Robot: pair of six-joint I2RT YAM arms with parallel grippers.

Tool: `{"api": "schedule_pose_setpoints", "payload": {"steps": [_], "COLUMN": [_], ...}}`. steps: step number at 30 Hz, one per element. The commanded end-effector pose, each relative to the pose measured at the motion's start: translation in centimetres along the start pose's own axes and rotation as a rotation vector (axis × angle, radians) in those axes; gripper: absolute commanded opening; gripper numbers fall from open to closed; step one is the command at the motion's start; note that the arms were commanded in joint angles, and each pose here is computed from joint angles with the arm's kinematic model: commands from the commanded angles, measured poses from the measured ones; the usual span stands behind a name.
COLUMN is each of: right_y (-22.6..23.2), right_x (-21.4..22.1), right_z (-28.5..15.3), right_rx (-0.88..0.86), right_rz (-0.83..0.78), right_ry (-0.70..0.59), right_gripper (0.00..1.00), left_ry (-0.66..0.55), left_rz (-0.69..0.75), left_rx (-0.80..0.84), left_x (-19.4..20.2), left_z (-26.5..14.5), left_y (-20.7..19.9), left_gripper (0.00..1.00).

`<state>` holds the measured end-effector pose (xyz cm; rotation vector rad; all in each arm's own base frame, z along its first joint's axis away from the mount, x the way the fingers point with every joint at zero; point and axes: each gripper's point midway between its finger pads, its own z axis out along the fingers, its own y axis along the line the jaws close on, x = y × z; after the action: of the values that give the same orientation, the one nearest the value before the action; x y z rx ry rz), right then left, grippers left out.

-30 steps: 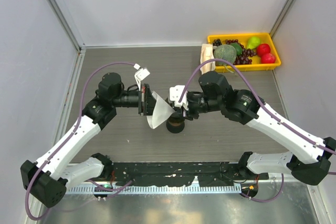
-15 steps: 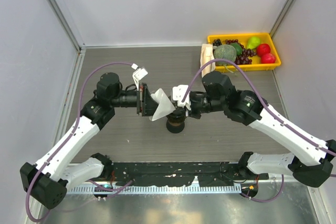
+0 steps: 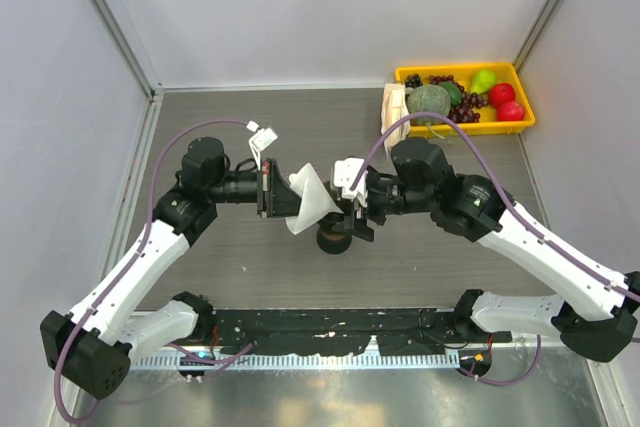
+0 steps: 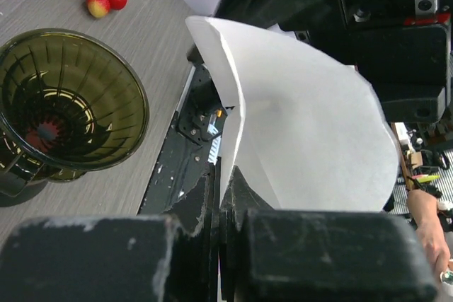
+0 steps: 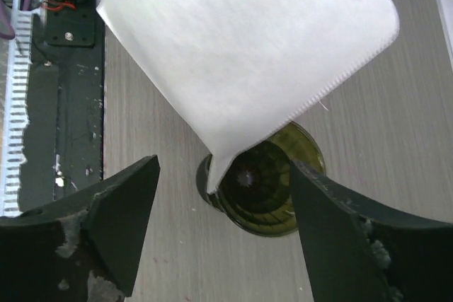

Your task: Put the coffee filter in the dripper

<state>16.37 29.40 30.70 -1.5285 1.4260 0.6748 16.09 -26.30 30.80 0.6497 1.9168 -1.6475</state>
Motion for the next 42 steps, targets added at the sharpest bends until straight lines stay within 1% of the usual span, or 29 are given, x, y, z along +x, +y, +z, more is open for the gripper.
{"api": "schedule_pose_setpoints", "payload": {"steps": [1, 3, 4, 5, 6, 7, 8, 9, 10, 11, 12, 13, 14, 17, 20, 24, 27, 29, 30, 31, 35, 38, 42], "right_y": [-2.8, -4.9, -5.7, -7.2, -8.1, -9.4, -10.0, -11.2, -11.5, -12.0, -12.2, -12.1, -11.8, -11.2, -11.4, -11.8, -11.9, -11.4, -11.3, -11.1, -10.7, -10.7, -11.6], "right_x": [-1.7, -2.0, -2.8, -2.7, -3.8, -3.6, -5.1, -5.3, -7.0, -7.2, -8.4, -9.0, -9.8, -10.9, -10.8, -10.8, -10.0, -9.3, -9.0, -8.5, -7.5, -7.2, -6.8], "right_z": [-2.8, -4.8, -6.0, -7.2, -8.3, -9.3, -10.6, -11.6, -12.8, -13.1, -13.8, -14.0, -13.9, -13.4, -12.5, -11.8, -10.8, -9.7, -9.3, -8.8, -7.5, -6.6, -6.1], "right_rx": [0.12, 0.206, 0.238, 0.298, 0.334, 0.381, 0.407, 0.451, 0.469, 0.481, 0.488, 0.485, 0.464, 0.396, 0.369, 0.355, 0.348, 0.32, 0.312, 0.302, 0.275, 0.255, 0.281], "right_rz": [0.048, 0.092, 0.097, 0.134, 0.134, 0.172, 0.161, 0.196, 0.182, 0.212, 0.199, 0.228, 0.241, 0.267, 0.302, 0.319, 0.324, 0.331, 0.333, 0.339, 0.359, 0.389, 0.433], "right_ry": [-0.075, -0.092, -0.111, -0.114, -0.139, -0.141, -0.179, -0.196, -0.234, -0.243, -0.273, -0.297, -0.334, -0.38, -0.384, -0.388, -0.359, -0.338, -0.33, -0.321, -0.305, -0.304, -0.296], "right_gripper": [0.86, 0.89, 0.89, 0.89, 0.89, 0.88, 0.88, 0.88, 0.88, 0.87, 0.87, 0.87, 0.86, 0.86, 0.87, 0.87, 0.88, 0.91, 0.94, 0.94, 0.94, 0.91, 0.91], "left_ry": [0.003, 0.004, 0.008, 0.019, 0.043, 0.05, 0.072, 0.094, 0.108, 0.127, 0.136, 0.15, 0.157, 0.179, 0.202, 0.239, 0.254, 0.251, 0.249, 0.249, 0.237, 0.245, 0.257], "left_rz": [0.145, 0.268, 0.331, 0.388, 0.451, 0.523, 0.595, 0.65, 0.696, 0.734, 0.772, 0.799, 0.826, 0.894, 0.934, 0.971, 0.982, 0.981, 0.983, 0.983, 0.973, 0.972, 0.985], "left_rx": [-0.046, -0.127, -0.162, -0.196, -0.249, -0.288, -0.319, -0.355, -0.379, -0.407, -0.424, -0.445, -0.463, -0.52, -0.542, -0.566, -0.564, -0.561, -0.553, -0.545, -0.533, -0.528, -0.558], "left_x": [-1.4, -2.3, -2.9, -3.5, -4.0, -5.1, -5.7, -6.2, -6.7, -7.1, -7.6, -7.8, -8.1, -8.9, -9.3, -9.5, -9.6, -9.8, -9.8, -9.8, -9.8, -9.7, -9.7], "left_z": [-0.6, -0.9, -1.2, -1.5, -1.6, -1.8, -2.0, -2.1, -2.2, -2.2, -2.3, -2.3, -2.2, -2.0, -1.4, -0.4, 0.2, 0.7, 0.9, 1.0, 1.5, 1.7, 1.7], "left_y": [-0.4, 0.5, 0.7, 0.8, 1.1, 0.4, 0.3, 0.2, -0.2, -0.1, -0.6, -0.6, -0.7, -0.5, -0.2, 0.4, 0.3, 0.4, 0.3, 0.2, 0.0, 0.0, 0.5], "left_gripper": [0.0, 0.0, 0.0, 0.0, 0.0, 0.0, 0.0, 0.0, 0.0, 0.0, 0.0, 0.0, 0.0, 0.0, 0.0, 0.03, 0.04, 0.04, 0.04, 0.03, 0.03, 0.03, 0.03]}}
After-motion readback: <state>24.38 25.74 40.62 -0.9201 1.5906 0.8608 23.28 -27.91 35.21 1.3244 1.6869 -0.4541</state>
